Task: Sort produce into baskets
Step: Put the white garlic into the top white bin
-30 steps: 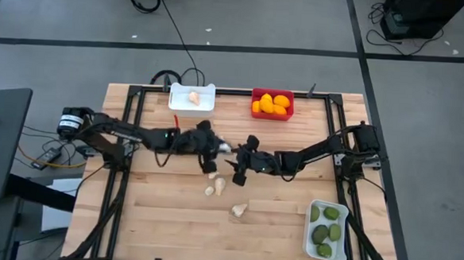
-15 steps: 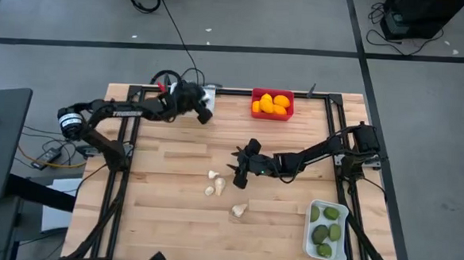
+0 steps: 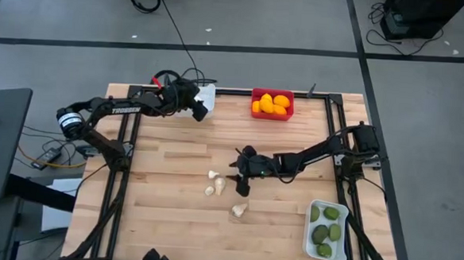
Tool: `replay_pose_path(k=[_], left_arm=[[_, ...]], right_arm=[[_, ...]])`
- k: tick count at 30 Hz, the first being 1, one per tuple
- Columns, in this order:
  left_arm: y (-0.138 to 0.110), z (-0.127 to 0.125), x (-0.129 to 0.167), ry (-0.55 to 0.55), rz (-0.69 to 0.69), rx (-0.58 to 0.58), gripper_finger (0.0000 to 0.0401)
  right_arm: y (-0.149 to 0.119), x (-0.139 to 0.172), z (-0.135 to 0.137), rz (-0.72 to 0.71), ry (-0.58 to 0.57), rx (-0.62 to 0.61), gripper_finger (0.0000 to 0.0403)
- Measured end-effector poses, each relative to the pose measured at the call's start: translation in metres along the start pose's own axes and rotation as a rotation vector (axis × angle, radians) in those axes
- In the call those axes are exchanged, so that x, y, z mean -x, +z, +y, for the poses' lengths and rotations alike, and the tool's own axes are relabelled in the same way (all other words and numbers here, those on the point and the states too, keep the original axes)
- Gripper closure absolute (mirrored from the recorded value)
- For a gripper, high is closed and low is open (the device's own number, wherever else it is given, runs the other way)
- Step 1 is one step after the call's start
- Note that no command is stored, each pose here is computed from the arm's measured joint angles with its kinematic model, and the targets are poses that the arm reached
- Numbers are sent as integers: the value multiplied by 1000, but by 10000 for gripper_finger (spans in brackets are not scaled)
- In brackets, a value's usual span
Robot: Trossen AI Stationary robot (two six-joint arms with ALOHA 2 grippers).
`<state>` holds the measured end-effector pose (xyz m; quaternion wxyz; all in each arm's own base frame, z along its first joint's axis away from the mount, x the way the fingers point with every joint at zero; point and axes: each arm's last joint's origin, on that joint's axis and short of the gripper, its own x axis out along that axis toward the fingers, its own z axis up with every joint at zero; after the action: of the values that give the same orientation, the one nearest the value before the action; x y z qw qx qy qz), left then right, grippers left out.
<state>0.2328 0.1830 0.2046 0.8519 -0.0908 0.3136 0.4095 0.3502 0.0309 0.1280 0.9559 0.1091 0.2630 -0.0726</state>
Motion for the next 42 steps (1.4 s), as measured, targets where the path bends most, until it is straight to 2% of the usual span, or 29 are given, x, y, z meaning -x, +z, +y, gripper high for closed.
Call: replay_pose_path(k=[3, 5, 8, 11, 14, 16, 21, 26, 30, 33, 36, 42], left_arm=[[1, -2, 5, -37, -1, -2, 129], [6, -9, 17, -117, -38, -11, 112], [13, -28, 45, -247, -110, -50, 101], [11, -48, 70, -335, -161, -118, 100], [1, -69, 87, -420, -167, -176, 103], [-14, -80, 95, -465, -125, -204, 105], [-41, -102, 104, -518, -78, -213, 105], [-72, -117, 110, -605, -10, -275, 106], [-93, -130, 111, -720, 4, -336, 106], [-103, -136, 107, -740, -77, -369, 106], [-106, -141, 99, -695, -133, -335, 106], [-117, -148, 76, -635, -54, -240, 106]], right_arm=[[-3, -3, 3, 4, 27, 82, 167], [-7, -5, 8, 33, 68, 143, 167], [-8, -16, 21, 48, 180, 213, 167], [-8, -30, 31, 46, 212, 268, 167], [-7, -40, 34, 49, 186, 312, 164], [-7, -45, 34, 57, 135, 347, 160], [-10, -52, 30, 62, 6, 427, 149], [-4, -48, 31, 53, 6, 375, 139], [6, -41, 33, 35, 10, 369, 135], [13, -38, 31, 13, -6, 369, 135], [17, -36, 28, 11, -17, 354, 135], [35, -12, 24, 58, -50, 322, 138]])
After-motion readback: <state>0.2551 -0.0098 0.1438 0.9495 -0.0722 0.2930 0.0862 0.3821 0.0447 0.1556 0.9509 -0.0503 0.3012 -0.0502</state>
